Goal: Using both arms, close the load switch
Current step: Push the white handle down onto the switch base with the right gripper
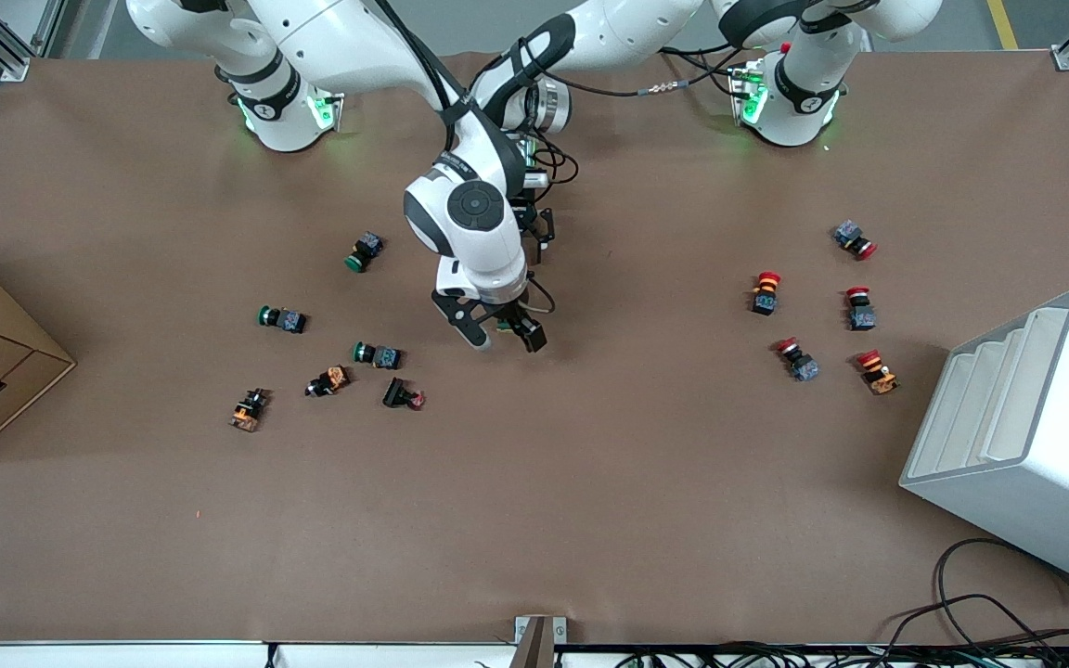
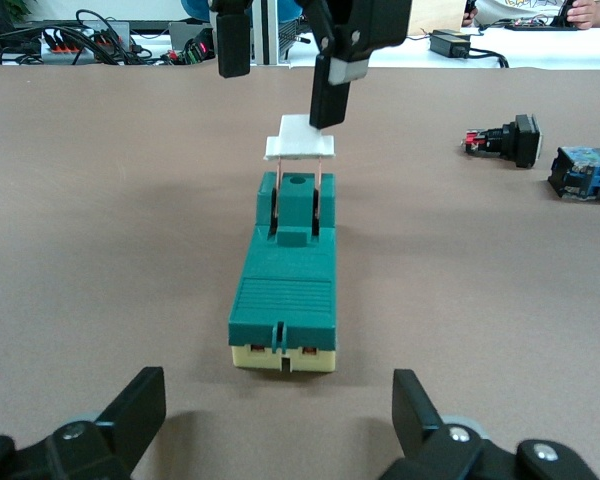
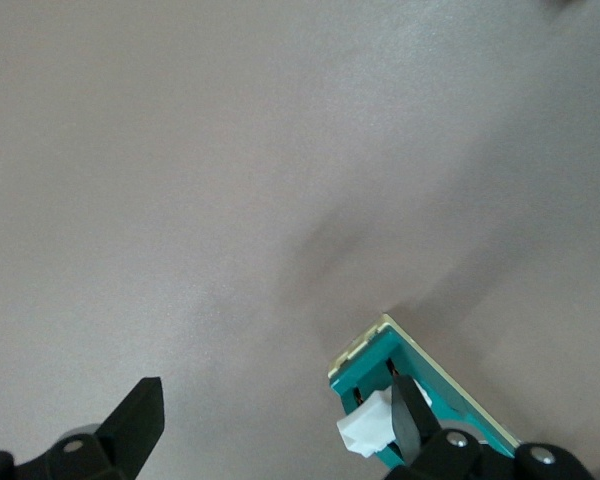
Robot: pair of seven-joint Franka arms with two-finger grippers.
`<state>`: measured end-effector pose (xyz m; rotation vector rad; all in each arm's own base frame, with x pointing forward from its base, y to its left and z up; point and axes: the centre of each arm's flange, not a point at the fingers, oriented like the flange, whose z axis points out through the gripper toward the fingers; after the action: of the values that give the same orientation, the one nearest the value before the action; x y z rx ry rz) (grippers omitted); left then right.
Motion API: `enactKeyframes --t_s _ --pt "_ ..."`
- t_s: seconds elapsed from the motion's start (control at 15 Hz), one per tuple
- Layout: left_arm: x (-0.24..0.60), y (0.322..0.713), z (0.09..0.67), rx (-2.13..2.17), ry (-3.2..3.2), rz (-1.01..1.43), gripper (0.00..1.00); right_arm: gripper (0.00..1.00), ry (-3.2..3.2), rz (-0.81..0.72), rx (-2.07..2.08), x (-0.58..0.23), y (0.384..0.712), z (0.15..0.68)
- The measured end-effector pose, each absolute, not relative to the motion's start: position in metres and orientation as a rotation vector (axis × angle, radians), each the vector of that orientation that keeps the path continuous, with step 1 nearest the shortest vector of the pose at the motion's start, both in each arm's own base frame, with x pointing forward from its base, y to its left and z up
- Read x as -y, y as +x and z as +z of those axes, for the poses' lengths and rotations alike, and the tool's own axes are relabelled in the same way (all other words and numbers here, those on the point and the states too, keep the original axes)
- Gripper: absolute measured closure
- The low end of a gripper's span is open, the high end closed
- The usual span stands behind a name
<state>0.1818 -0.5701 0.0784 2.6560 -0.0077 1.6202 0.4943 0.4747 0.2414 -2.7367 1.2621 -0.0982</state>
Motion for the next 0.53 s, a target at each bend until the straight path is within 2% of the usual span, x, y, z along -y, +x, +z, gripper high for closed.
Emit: enactKeyframes --t_s 0.53 --pt "0.571 0.183 0.079 0.005 2.655 1.621 0.00 0.00 -2.740 -0.105 -1.260 -0.483 0.504 0.224"
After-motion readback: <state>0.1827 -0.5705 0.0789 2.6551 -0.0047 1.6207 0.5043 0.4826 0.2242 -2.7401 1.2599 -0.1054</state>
